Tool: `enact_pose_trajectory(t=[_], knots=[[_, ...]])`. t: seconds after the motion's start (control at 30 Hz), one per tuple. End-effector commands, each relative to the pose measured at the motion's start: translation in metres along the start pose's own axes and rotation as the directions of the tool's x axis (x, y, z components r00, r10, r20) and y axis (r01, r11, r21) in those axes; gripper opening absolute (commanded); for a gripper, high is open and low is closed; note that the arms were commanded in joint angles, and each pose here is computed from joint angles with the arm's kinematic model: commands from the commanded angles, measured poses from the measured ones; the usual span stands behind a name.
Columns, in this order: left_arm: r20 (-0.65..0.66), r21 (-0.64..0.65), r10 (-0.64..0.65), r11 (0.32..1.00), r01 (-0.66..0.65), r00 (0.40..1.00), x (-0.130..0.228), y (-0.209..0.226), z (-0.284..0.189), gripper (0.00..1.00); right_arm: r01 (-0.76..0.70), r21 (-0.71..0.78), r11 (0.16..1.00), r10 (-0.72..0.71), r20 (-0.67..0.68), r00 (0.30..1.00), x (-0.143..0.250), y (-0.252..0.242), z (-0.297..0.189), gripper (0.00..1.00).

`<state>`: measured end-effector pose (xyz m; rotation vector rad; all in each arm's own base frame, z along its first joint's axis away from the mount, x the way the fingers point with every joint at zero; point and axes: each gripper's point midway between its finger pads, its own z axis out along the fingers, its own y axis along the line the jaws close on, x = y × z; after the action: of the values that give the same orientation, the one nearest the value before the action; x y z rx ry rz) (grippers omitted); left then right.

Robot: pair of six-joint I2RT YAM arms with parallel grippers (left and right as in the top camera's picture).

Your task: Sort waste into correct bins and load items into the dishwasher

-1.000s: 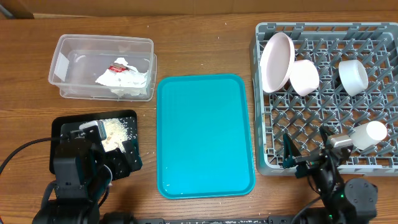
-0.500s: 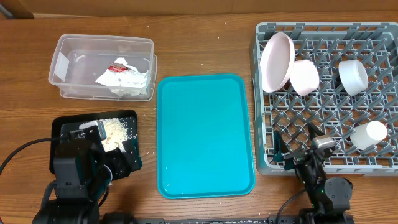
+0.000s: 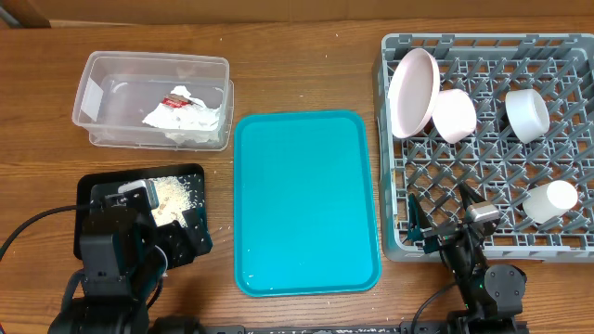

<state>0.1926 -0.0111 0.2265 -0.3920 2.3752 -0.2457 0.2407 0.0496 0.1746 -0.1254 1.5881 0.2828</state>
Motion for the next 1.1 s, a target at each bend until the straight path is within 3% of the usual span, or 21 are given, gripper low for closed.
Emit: enact_pose_trajectory(t=[0.0, 0.57, 0.7, 0.87, 1.07], knots=[[-0.002, 0.0, -0.016, 1.0, 0.016, 1.0, 0.0, 0.0, 0.001, 1.0, 0.001, 0.004, 1.0, -0.002, 0.008, 1.0, 0.001, -0.001, 0.0, 1.0], [-0.003, 0.0, -0.016, 1.0, 0.016, 1.0, 0.001, 0.0, 0.001, 1.0, 0.001, 0.004, 1.0, -0.002, 0.008, 1.0, 0.001, -0.001, 0.0, 1.0], [0.006, -0.064, 0.022, 0.998, -0.022, 1.0, 0.003, 0.012, 0.001, 1.0, 0.001, 0.004, 1.0, -0.002, 0.008, 1.0, 0.001, -0.001, 0.0, 1.0], [0.163, -0.014, 0.112, 0.994, -0.111, 0.98, -0.006, 0.008, 0.02, 1.0, 0.001, 0.004, 1.0, -0.002, 0.008, 1.0, 0.001, -0.001, 0.0, 1.0], [0.448, 0.076, 0.15, 0.976, -0.205, 0.881, -0.014, -0.003, 0.041, 1.0, 0.001, 0.004, 1.0, -0.002, 0.008, 1.0, 0.001, -0.001, 0.0, 1.0]])
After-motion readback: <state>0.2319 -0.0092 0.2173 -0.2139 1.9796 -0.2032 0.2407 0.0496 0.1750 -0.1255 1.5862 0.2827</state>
